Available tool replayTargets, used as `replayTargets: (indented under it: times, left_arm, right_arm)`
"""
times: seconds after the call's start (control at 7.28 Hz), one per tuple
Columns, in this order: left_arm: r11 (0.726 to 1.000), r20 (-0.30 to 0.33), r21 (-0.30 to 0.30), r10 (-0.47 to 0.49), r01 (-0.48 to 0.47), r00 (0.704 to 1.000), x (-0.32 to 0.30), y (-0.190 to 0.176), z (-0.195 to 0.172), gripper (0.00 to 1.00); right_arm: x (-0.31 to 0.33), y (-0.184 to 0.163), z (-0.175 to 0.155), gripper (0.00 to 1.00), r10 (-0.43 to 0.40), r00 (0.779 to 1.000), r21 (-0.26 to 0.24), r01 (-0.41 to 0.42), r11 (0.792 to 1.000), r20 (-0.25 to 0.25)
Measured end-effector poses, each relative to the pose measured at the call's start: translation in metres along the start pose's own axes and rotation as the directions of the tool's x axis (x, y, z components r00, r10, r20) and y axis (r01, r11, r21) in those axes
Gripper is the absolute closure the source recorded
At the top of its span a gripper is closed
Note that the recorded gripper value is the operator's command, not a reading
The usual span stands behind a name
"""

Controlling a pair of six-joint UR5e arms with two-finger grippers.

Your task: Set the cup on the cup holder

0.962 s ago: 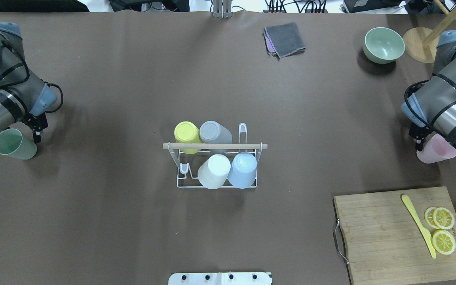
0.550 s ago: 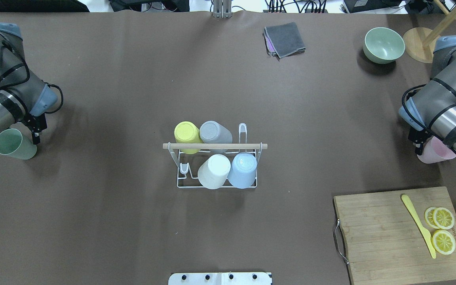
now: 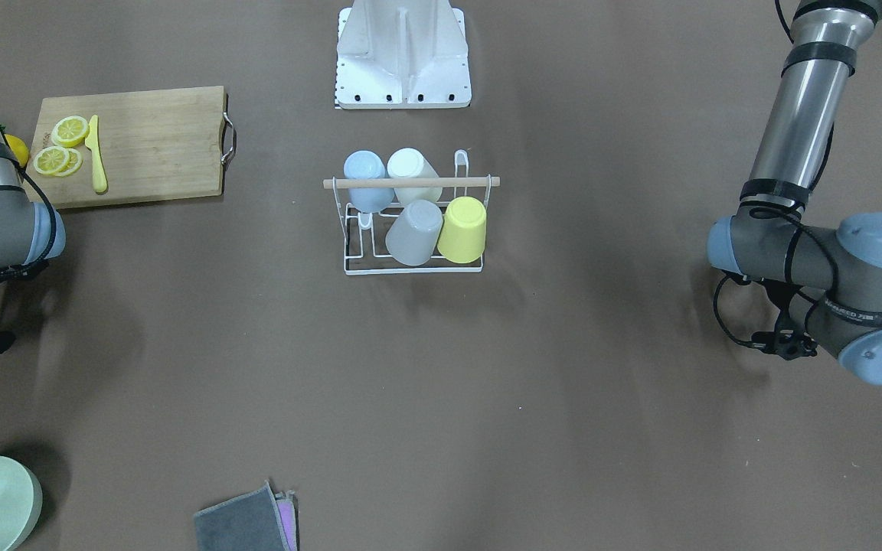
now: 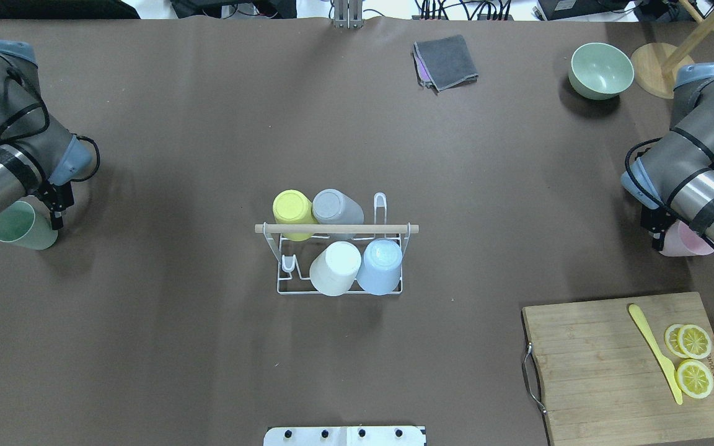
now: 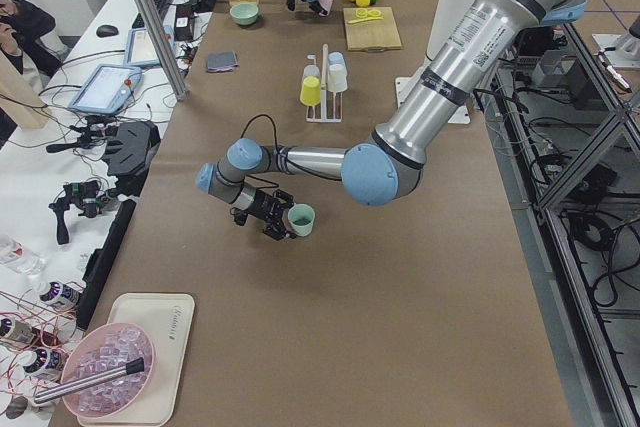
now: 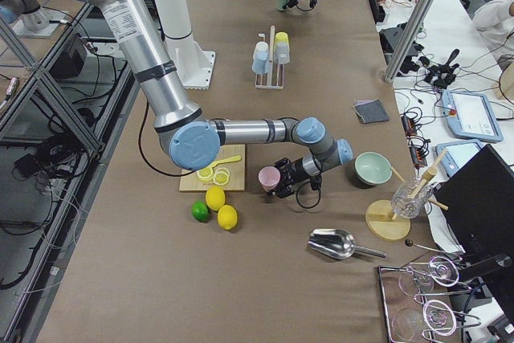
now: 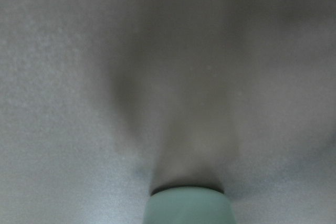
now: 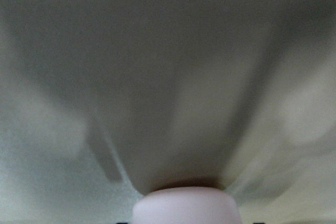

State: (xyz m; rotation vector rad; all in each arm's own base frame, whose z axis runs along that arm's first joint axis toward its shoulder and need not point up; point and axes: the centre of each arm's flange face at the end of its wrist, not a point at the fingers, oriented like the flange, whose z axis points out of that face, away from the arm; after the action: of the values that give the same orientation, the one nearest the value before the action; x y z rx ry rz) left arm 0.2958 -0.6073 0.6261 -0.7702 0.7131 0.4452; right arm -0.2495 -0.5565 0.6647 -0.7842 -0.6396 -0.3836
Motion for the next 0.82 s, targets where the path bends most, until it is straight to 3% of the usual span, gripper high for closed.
replayTargets:
  times: [0.14, 0.27, 0.41, 0.55, 0.82]
  left_arm:
    - [1.0, -0.001, -0.009, -0.007, 0.007, 1.0, 0.0, 0.001, 0.002, 0.12]
    - [1.0, -0.002, -0.013, -0.01, 0.01, 1.0, 0.001, 0.001, 0.002, 0.22]
    - [1.0, -0.002, -0.014, -0.011, 0.011, 1.0, 0.001, 0.002, 0.002, 0.58]
    - [1.0, -0.002, -0.014, -0.01, 0.01, 1.0, 0.002, 0.002, 0.002, 0.81]
    - [1.0, -0.005, -0.023, 0.012, -0.012, 1.0, 0.002, 0.003, 0.003, 0.99]
  right_arm:
    - [0.0, 0.0, 0.0, 0.65, 0.001, 1.0, -0.002, -0.001, 1.0, 0.001]
    - [0.0, 0.0, 0.0, 0.65, 0.001, 1.0, -0.002, -0.001, 1.0, 0.001]
    - [-0.001, 0.0, 0.0, 0.65, 0.001, 1.0, -0.002, -0.001, 1.0, 0.001]
    - [0.0, 0.001, -0.005, 0.65, 0.0, 1.0, 0.007, 0.0, 1.0, 0.004]
    - [0.012, 0.012, -0.035, 0.65, -0.026, 0.999, 0.065, 0.024, 0.998, 0.032]
